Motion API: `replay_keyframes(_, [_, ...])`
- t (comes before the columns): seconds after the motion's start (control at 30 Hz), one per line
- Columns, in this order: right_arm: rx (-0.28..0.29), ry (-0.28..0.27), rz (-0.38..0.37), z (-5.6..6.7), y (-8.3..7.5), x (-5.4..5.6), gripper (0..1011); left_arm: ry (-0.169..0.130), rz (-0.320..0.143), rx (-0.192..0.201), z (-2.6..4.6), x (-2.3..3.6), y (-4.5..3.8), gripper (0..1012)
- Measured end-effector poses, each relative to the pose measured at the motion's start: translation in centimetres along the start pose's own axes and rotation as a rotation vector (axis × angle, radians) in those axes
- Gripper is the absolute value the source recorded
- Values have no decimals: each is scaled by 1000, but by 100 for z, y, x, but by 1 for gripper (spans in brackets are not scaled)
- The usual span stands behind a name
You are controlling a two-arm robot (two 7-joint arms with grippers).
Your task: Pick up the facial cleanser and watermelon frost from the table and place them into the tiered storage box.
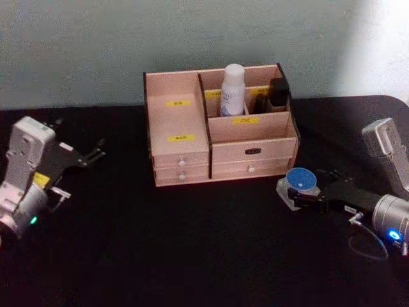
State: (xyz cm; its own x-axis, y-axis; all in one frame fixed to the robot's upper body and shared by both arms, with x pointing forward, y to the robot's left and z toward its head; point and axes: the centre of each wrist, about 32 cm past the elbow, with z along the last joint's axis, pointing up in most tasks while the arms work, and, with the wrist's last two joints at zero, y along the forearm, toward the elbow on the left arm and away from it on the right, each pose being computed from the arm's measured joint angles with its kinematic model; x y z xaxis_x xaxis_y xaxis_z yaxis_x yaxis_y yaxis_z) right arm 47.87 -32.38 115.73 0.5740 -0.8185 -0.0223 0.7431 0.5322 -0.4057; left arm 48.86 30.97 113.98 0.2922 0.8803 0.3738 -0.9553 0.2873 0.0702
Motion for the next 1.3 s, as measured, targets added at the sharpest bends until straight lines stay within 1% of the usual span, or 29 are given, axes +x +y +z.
replay_keyframes(1.3, [-3, 11, -2, -23, 10, -2, 1000, 0, 0, 0, 0, 0, 0, 1001])
